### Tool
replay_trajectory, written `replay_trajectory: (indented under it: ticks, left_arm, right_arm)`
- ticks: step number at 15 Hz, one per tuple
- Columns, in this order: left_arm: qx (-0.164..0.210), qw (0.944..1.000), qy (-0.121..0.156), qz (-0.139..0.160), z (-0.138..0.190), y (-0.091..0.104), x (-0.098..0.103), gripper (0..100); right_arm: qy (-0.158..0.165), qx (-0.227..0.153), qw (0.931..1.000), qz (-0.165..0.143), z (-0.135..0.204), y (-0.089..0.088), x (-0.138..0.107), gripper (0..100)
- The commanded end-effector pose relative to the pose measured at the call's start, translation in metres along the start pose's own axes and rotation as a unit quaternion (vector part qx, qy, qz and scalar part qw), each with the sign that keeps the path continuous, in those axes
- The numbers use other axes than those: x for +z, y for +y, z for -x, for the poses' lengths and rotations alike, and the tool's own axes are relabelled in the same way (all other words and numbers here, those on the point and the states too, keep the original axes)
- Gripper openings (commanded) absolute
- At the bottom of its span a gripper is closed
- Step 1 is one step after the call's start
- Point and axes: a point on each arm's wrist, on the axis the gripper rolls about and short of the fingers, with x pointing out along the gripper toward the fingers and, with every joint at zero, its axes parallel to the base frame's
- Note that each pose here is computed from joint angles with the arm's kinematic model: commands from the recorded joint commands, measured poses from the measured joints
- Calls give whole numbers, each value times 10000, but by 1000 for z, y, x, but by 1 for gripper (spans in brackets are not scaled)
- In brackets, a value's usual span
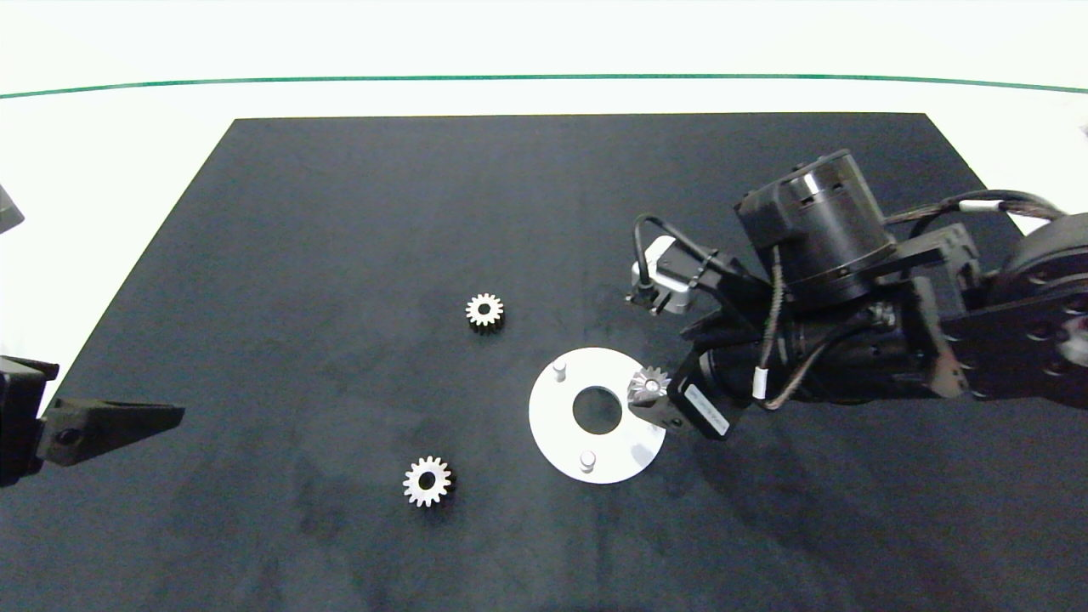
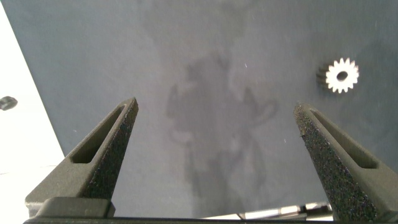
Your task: Install three planetary gears onto the carrier pins
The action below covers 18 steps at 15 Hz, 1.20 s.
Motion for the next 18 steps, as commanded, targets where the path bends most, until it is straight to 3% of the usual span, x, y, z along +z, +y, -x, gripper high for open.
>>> replay_trajectory:
  ticks: [1,3,5,7,8,9,11,14,18]
  left_arm:
    - [-681,9971,195,-293,-1,-20,-23,100]
    - [-1333,9898,51,-495,7,-39,-27,100]
    - [-1262,9899,-9,-640,1,-45,-25,100]
    - [-1433,9831,-50,-1136,-17,-59,-29,100]
    - [-1511,9761,-185,-1550,-27,-68,-31,100]
    - [-1362,9741,-237,-1791,-44,-77,-29,100]
    - [-1293,9728,-264,-1902,-66,-95,-21,100]
    - [-1237,9656,171,-2282,-97,-109,-18,100]
    - [-1164,9625,423,-2414,-115,-113,-17,100]
  right_arm:
    - [-726,-245,9965,-331,98,-4,-30,100]
    - [-1001,-303,9922,-685,138,1,-61,100]
    - [-1266,-404,9871,-895,169,6,-92,100]
    - [-1586,-592,9804,-1003,195,8,-114,100]
    - [-1736,-638,9775,-1015,204,9,-119,100]
    - [-1829,-665,9755,-1027,210,9,-123,100]
    - [-1923,-648,9742,-992,213,9,-121,100]
    - [-2049,-565,9730,-902,217,10,-119,100]
    - [-2115,-577,9714,-909,221,10,-122,100]
